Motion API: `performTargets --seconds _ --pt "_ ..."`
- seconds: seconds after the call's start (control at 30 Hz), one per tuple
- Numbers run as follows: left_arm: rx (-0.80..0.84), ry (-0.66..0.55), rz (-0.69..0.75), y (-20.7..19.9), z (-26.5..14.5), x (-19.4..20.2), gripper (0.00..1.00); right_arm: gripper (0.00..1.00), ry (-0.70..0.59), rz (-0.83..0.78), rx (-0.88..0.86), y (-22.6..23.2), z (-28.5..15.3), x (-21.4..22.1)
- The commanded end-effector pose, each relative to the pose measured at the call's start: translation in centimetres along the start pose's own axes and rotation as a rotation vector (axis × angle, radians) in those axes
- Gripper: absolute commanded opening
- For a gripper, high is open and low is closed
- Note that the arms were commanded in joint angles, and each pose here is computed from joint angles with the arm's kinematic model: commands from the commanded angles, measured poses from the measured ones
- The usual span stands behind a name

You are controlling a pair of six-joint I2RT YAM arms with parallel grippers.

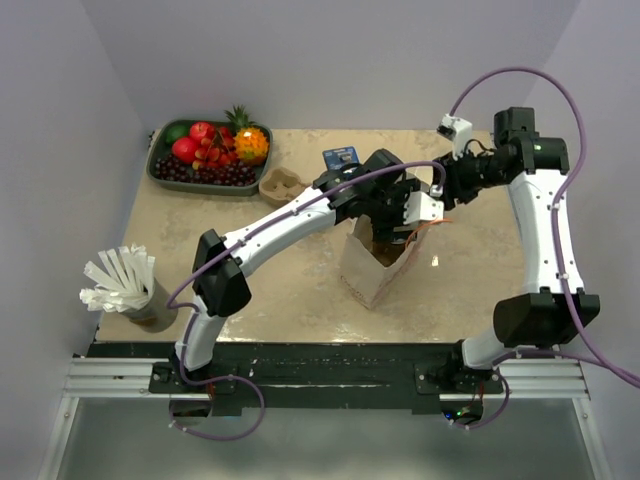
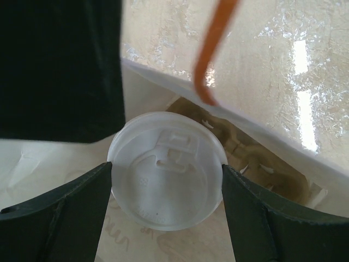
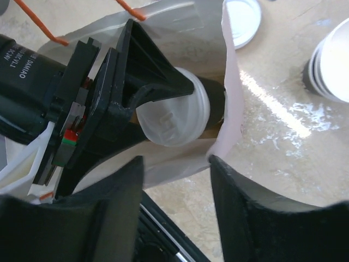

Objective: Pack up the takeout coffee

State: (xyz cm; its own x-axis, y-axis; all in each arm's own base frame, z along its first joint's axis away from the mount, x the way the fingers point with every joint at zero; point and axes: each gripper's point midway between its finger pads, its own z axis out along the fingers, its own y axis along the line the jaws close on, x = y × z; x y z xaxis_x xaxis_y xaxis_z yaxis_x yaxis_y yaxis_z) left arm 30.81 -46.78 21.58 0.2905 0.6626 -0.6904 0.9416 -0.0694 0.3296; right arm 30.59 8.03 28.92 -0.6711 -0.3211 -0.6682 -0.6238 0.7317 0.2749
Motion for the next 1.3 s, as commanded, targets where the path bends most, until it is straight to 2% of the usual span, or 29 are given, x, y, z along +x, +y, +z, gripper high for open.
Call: performTargets --seconds 0.0,0.03,0.07,0.13,0.17,0.23,0.37,0.47,0.6,0.73,0.8,0.83,0.9,0.93,1.0,1.03,1.1,1.27 --pt "-0.023 -0.05 -0.035 1.1 -1.1 -1.6 0.0 0.5 0.019 -0.064 -0.013 1.0 1.3 0.2" --pt "-0.022 -0.048 -0.045 1.1 -1.2 -1.6 0.0 0.46 0.027 -0.054 -0.013 1.1 1.6 0.4" --pt "-0.023 -0.05 -0.051 1.1 -1.2 -1.7 0.0 0.37 0.024 -0.056 -0.006 1.0 1.7 0.4" --pt "-0.021 -0.049 -0.064 1.1 -1.2 -1.6 0.0 0.27 0.031 -0.042 -0.008 1.2 1.8 0.7" --pt "-0.02 -0.045 -0.071 1.0 -1.3 -1.5 0.0 0.18 0.037 -0.036 -0.016 1.5 1.7 1.0" --pt "-0.01 -0.044 -0.092 0.7 -1.5 -1.4 0.0 0.1 0.036 -0.031 -0.019 2.4 1.3 1.3" --pt "0.005 -0.049 -0.11 -0.2 -2.8 -1.4 0.0 0.04 0.034 0.007 -0.042 5.6 0.6 2.5" --pt "0.006 -0.053 -0.118 -0.8 -3.6 -1.3 0.0 0.02 0.026 0.098 -0.075 7.7 -0.1 3.7" --pt "0.025 -0.051 -0.148 -1.8 -4.0 -0.9 0.0 0.0 0.013 0.101 -0.052 8.0 -0.7 3.6" --pt "0.071 -0.051 -0.193 -3.4 -3.4 0.0 0.0 0.15 0.026 0.089 -0.046 7.6 -0.4 4.1" --pt "0.084 -0.057 -0.202 -3.7 -3.2 0.1 0.0 0.2 0.027 0.087 -0.047 7.7 -0.4 4.2" --pt "0.096 -0.053 -0.207 -4.1 -3.0 0.4 0.0 0.29 0.028 0.09 -0.041 7.5 -0.3 4.2" --pt "0.098 -0.058 -0.209 -4.2 -2.7 0.5 0.0 0.38 0.006 0.073 -0.028 7.4 -0.6 3.6" --pt "0.106 -0.054 -0.214 -4.5 -2.5 0.7 0.0 0.49 -0.009 0.064 -0.023 7.3 -0.8 3.1" --pt "0.109 -0.063 -0.206 -4.6 -2.5 0.6 0.0 0.64 -0.046 0.046 -0.008 7.4 -1.5 2.2" --pt "0.117 -0.065 -0.202 -4.9 -2.5 0.5 0.0 0.79 -0.068 0.043 0.008 7.2 -1.8 1.7" --pt "0.13 -0.063 -0.203 -5.2 -2.5 0.6 0.0 0.99 -0.12 0.04 0.016 7.4 -2.7 0.3" --pt "0.161 -0.051 -0.179 -6.7 -2.2 0.9 0.0 0.99 -0.303 -0.009 0.06 7.3 -5.6 -4.3"
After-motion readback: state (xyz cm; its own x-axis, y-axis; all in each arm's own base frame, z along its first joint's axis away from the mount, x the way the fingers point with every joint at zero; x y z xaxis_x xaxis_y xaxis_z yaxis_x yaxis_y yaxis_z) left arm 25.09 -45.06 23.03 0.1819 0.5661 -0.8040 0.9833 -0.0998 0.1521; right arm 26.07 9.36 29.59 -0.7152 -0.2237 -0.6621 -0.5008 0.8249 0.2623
